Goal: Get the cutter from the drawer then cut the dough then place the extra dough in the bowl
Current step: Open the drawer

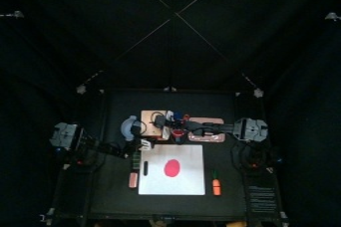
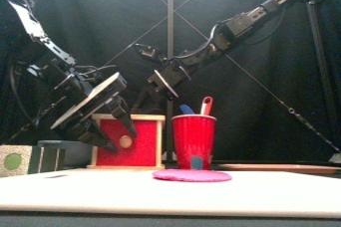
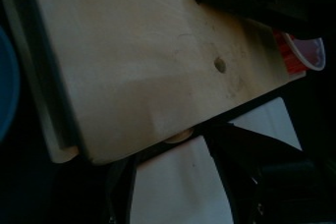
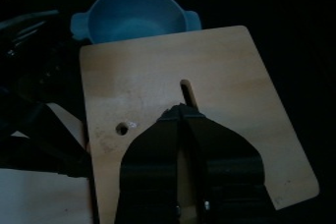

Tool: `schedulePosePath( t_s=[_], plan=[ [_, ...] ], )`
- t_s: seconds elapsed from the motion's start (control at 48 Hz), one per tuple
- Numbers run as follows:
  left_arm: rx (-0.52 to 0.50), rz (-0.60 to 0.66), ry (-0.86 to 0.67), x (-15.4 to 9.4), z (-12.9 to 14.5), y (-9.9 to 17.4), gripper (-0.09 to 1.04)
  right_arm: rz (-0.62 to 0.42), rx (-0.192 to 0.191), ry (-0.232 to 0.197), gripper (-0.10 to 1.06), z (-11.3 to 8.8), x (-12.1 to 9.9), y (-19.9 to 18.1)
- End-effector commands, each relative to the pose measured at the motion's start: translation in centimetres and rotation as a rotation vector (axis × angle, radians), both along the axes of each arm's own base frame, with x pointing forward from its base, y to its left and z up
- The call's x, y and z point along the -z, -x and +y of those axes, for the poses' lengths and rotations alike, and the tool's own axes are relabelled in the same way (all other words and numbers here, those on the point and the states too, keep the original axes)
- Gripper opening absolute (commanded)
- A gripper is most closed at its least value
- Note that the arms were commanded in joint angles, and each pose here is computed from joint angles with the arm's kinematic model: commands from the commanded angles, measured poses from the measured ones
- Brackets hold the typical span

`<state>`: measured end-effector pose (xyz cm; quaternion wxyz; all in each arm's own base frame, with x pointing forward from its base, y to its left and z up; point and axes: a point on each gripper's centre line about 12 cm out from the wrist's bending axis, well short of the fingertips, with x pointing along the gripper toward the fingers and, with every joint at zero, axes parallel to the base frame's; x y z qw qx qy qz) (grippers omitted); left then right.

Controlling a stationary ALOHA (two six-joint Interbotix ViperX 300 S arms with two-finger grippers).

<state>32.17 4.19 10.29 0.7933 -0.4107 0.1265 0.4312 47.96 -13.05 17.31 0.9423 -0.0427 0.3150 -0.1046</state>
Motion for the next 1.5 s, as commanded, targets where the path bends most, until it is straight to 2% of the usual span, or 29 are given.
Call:
schedulePosePath(
  t_s=[0.021, 0.354, 0.583, 0.979, 1.5],
  plan=[
    [-0.028, -0.033, -0.013, -0.9, 0.8, -0.8, 0.82, -0.005, -0.007, -0.001, 0.02, 0.4, -0.3, -0.2],
    [-0.021, -0.023, -0.015, -0.6, 0.6, -0.6, 0.66, 0.001, -0.007, -0.002, 0.02, 0.5, -0.1, 0.0],
    [-0.023, -0.018, -0.002, -0.4, 0.1, -0.5, 0.66, 0.002, -0.004, -0.004, 0.02, 0.4, 0.0, -0.1],
    [0.032, -0.015, 0.011, -0.3, -2.4, -0.7, 0.61, 0.015, -0.003, -0.007, 0.02, 0.3, 0.3, -0.1],
    [0.095, -0.004, 0.057, 0.1, -6.5, -0.3, 0.61, 0.023, 0.005, -0.008, 0.02, -0.1, 0.6, -0.2]
  ],
)
